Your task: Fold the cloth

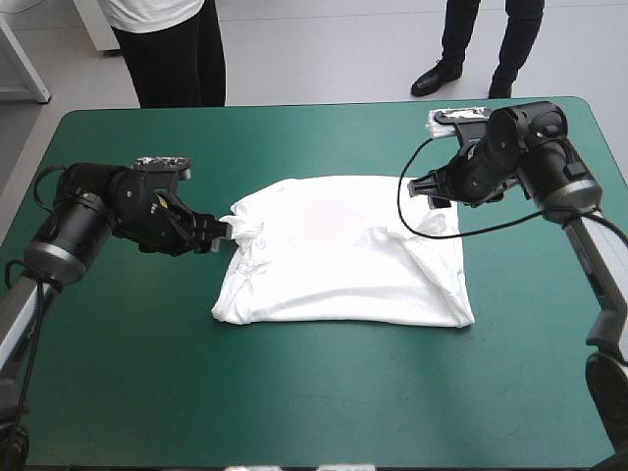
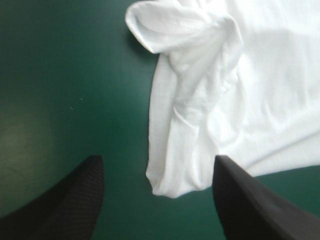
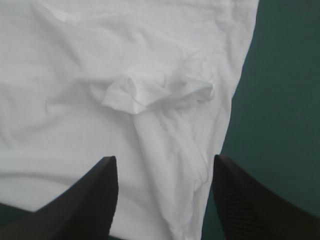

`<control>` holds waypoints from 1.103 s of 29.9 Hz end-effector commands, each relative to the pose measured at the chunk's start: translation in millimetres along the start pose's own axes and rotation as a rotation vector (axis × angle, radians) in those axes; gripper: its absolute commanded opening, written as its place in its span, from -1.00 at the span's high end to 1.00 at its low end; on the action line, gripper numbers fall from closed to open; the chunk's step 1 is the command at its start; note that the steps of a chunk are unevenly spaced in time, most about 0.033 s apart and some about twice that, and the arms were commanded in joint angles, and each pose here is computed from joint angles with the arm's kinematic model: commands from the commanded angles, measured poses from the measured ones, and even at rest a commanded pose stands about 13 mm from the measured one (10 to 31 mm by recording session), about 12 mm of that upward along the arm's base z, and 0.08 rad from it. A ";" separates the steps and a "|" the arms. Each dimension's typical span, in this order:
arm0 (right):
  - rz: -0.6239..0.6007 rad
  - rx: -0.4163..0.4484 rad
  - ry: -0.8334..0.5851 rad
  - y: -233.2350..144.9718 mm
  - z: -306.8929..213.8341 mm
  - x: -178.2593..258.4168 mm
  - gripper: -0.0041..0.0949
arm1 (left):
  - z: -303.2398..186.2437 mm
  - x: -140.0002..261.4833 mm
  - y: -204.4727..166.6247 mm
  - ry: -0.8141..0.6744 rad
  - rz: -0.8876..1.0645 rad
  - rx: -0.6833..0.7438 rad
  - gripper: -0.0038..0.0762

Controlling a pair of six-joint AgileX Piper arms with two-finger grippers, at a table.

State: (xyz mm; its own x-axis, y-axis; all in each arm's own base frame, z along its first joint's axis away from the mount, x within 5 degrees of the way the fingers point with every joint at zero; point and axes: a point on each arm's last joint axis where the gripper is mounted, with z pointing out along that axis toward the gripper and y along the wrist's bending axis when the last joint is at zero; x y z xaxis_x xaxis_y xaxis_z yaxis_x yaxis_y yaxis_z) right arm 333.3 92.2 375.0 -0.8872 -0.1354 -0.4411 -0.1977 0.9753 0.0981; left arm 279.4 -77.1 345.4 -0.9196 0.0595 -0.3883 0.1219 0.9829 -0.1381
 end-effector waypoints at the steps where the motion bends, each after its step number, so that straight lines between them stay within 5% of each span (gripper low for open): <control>1: 0.009 0.014 -0.016 -2.8 -23.5 21.7 -0.17 | -3.8 14.1 -18.5 -0.048 0.010 0.001 -0.23; 14: 0.194 0.001 0.066 -26.9 -7.2 106.0 -0.02 | 44.2 48.5 -31.0 0.020 0.000 -0.034 -0.23; 21: 0.253 -0.075 0.038 -37.9 -1.3 106.1 -0.02 | 59.2 47.6 -31.1 0.034 0.002 -0.040 -0.23; 33: 0.224 -0.062 0.053 -40.0 -1.4 107.8 0.03 | 101.5 61.3 -26.5 0.103 -0.019 -0.063 -0.17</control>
State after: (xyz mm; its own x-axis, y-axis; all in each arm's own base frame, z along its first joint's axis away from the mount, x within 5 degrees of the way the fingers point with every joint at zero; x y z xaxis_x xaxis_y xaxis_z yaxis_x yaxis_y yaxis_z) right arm 247.2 40.2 311.0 -0.9526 0.0780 -0.2942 0.0070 0.9719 0.2353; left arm 254.5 -113.7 222.9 -0.9724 0.0683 -0.2232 0.0828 0.9950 -0.0566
